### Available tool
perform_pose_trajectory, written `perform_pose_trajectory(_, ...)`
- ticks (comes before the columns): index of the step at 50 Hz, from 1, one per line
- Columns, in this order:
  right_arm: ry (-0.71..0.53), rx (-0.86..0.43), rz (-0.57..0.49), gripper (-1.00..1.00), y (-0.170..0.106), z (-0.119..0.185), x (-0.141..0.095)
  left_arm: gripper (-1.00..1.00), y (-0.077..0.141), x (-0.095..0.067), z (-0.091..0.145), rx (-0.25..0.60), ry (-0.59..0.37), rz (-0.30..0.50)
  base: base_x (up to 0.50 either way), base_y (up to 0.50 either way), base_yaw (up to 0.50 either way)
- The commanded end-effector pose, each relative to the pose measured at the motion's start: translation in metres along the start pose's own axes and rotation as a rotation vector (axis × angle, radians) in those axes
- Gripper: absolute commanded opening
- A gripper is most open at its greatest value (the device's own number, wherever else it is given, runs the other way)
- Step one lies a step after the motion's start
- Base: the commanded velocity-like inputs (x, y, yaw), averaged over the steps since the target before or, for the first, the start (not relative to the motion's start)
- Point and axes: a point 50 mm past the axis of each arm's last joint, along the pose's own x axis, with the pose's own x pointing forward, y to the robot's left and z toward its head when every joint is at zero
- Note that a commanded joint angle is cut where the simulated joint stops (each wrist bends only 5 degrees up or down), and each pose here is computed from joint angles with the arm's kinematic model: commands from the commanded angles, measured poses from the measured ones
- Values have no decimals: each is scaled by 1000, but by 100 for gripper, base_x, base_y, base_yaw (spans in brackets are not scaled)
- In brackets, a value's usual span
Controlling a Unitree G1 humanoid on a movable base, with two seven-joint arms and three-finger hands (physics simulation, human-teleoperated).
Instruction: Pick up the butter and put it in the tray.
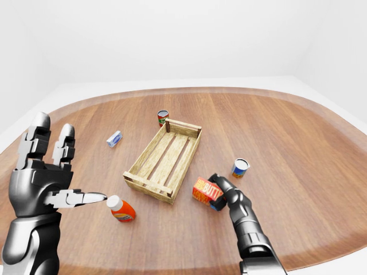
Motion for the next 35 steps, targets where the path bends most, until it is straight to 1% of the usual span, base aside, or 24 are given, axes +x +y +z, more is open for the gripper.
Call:
perform_pose_trajectory(1, 23, 9, 24, -100, 7, -7, 0, 100, 0, 0, -1, -1, 5, 2, 0, 0, 0)
perform_pose_trajectory(9, 13, -1, 32, -100, 10, -6, -1, 100, 0, -1, 0, -1, 1, 0, 0, 0, 0)
perform_pose_trajectory(17, -80, -73, 18, -100, 2, 14, -11, 100, 0, -1, 0, 0, 0, 0, 0, 0, 0)
perform_pose_trajectory(24, -178, -204, 11, -100, -8, 40, -29, 100, 1, 0, -1, -2, 3, 1, 0, 0, 0)
perform_pose_trajectory(31, -202, -291, 9, -100, -12, 52, -40, 100, 0, -1, -1, -1, 5, -1, 0, 0, 0)
perform_pose_trajectory(35, -200, -363, 7, -100, -16, 59, -49, 100, 0, -1, -2, -1, 9, -2, 0, 0, 0)
